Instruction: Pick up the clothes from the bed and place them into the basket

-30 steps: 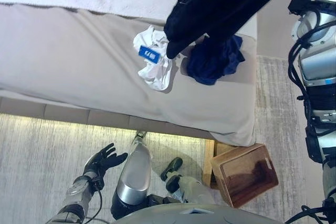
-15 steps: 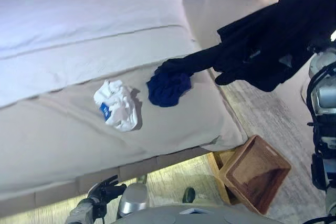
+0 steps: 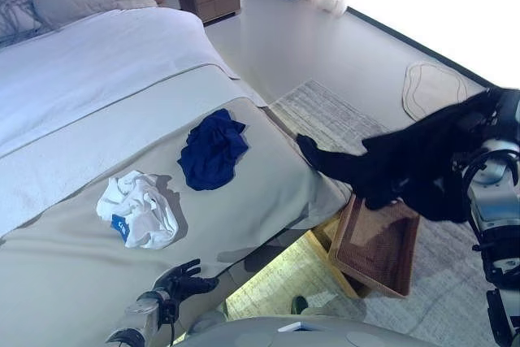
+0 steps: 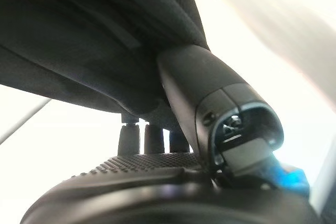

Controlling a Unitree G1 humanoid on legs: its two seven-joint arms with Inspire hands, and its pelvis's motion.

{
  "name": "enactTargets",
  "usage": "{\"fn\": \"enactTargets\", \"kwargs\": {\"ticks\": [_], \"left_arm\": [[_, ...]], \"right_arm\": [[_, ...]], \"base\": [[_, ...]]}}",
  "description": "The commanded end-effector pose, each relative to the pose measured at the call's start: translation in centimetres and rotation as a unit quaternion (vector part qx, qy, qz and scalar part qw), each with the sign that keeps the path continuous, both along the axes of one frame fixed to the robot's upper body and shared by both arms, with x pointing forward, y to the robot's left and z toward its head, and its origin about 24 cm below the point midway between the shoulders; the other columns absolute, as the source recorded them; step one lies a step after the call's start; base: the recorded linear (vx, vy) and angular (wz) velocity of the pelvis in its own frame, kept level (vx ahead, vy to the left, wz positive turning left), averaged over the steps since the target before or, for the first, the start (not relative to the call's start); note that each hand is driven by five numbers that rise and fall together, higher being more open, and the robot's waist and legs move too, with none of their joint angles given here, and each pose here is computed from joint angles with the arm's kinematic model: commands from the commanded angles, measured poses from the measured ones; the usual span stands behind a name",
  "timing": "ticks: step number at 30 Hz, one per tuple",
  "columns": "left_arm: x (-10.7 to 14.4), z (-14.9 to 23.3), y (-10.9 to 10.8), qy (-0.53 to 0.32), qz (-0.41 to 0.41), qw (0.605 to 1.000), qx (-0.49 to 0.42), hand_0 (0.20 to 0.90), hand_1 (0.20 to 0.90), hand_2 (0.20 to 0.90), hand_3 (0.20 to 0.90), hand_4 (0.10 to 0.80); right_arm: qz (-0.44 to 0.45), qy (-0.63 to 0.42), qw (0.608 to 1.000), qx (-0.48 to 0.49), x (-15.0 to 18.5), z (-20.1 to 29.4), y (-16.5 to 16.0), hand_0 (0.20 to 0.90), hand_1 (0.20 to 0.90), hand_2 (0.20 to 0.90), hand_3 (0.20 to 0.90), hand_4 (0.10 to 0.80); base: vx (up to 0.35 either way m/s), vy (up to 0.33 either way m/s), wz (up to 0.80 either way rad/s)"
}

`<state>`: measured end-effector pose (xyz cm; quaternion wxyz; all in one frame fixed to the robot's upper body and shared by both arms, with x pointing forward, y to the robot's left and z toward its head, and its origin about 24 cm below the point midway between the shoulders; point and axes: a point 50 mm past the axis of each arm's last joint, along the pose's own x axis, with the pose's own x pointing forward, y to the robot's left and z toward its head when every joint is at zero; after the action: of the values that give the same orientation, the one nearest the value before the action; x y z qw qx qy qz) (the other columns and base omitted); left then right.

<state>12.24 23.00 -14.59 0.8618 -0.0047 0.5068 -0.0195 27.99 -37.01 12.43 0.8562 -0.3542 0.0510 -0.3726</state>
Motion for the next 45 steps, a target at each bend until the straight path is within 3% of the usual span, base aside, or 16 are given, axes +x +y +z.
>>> {"fn": "enactTargets", "kwargs": {"ticks": [1, 4, 9, 10, 11, 17, 23, 29, 32, 33, 35, 36, 40, 45], "left_arm": [[3.5, 1.2, -0.6, -0.049, -0.034, 0.998, -0.003, 0.9, 0.9, 0.9, 0.9, 0.8], [5.9, 2.1, -2.1, -0.092, -0.044, 0.995, -0.018, 0.9, 0.9, 0.9, 0.9, 0.8], [7.8, 3.2, -3.4, -0.133, -0.051, 0.989, -0.037, 0.9, 0.9, 0.9, 0.9, 0.8], [8.2, 3.4, -3.6, -0.14, -0.054, 0.988, -0.041, 0.9, 0.9, 0.9, 0.9, 0.8], [8.6, 3.6, -3.8, -0.149, -0.058, 0.986, -0.044, 0.9, 0.9, 0.9, 0.9, 0.8], [10.8, 5.4, -5.1, -0.207, -0.07, 0.973, -0.073, 0.9, 0.9, 0.9, 0.9, 0.8], [10.8, 5.7, -4.6, -0.214, -0.07, 0.971, -0.076, 0.9, 0.9, 0.9, 0.9, 0.8], [9.3, 4.8, -3.6, -0.185, -0.046, 0.979, -0.068, 0.9, 0.9, 0.9, 0.9, 0.8], [8.3, 4.1, -3.2, -0.167, -0.029, 0.983, -0.069, 0.9, 0.9, 0.9, 0.9, 0.8], [8.0, 4.0, -3.1, -0.163, -0.024, 0.984, -0.07, 0.9, 0.9, 0.9, 0.9, 0.8], [7.2, 3.4, -2.7, -0.146, -0.003, 0.987, -0.073, 0.9, 0.9, 0.9, 0.9, 0.8], [7.2, 3.3, -2.7, -0.146, -0.001, 0.987, -0.073, 0.9, 0.9, 0.9, 0.9, 0.8], [6.2, 3.1, -1.1, -0.133, 0.032, 0.988, -0.067, 0.9, 0.9, 0.9, 0.9, 0.8], [3.6, 2.3, 1.5, -0.104, 0.074, 0.991, -0.037, 0.9, 0.9, 0.9, 0.9, 0.8]], "right_arm": [[0.037, -0.173, 0.983, -0.056, 2.5, 10.2, 0.8, 0.3, 0.3, 0.3, 0.2, 0.1], [0.03, -0.185, 0.981, -0.04, 3.6, 11.3, 1.1, 0.3, 0.3, 0.3, 0.2, 0.1], [-0.001, -0.159, 0.987, -0.032, 4.4, 11.0, 0.6, 0.3, 0.3, 0.3, 0.2, 0.1], [-0.014, -0.147, 0.989, -0.027, 4.4, 10.7, 0.3, 0.566, 0.566, 0.566, 0.51, 0.41], [-0.029, -0.134, 0.991, -0.01, 4.4, 10.1, -0.3, 0.9, 0.9, 0.9, 0.9, 0.8], [-0.132, -0.103, 0.986, 0.025, 3.9, 8.9, -3.0, 0.9, 0.9, 0.9, 0.9, 0.8], [-0.22, -0.075, 0.972, -0.015, 2.0, 9.1, -5.2, 0.9, 0.9, 0.9, 0.9, 0.8], [-0.26, -0.181, 0.948, -0.028, 0.4, 10.8, -5.6, 0.9, 0.9, 0.9, 0.9, 0.8], [-0.171, -0.313, 0.934, 0.024, 0.8, 14.1, -4.0, 0.9, 0.9, 0.9, 0.9, 0.8], [-0.13, -0.37, 0.916, 0.086, 1.1, 15.0, -3.1, 0.9, 0.9, 0.9, 0.9, 0.8], [-0.027, -0.38, 0.922, 0.072, 2.1, 16.0, -0.3, 0.9, 0.9, 0.9, 0.9, 0.8], [-0.024, -0.377, 0.923, 0.071, 2.2, 16.0, -0.2, 0.9, 0.9, 0.9, 0.9, 0.8], [0.088, -0.168, 0.981, 0.031, 3.4, 14.1, 0.7, 0.9, 0.9, 0.9, 0.9, 0.8], [0.245, 0.026, 0.967, -0.072, 3.9, 11.8, 3.4, 0.9, 0.9, 0.9, 0.9, 0.8]], "base": [[-0.338, -0.067, -0.14], [-0.28, -0.013, -0.15], [-0.104, -0.015, -0.13], [-0.071, -0.05, -0.13], [-0.081, -0.046, -0.2], [-0.096, -0.024, -0.12], [-0.057, -0.004, -0.04], [0.015, 0.041, 0.01], [0.066, 0.081, 0.05], [0.068, 0.098, 0.04], [0.095, 0.129, 0.1], [0.066, 0.1, 0.15], [0.057, 0.08, 0.19], [0.105, 0.057, 0.18]]}}
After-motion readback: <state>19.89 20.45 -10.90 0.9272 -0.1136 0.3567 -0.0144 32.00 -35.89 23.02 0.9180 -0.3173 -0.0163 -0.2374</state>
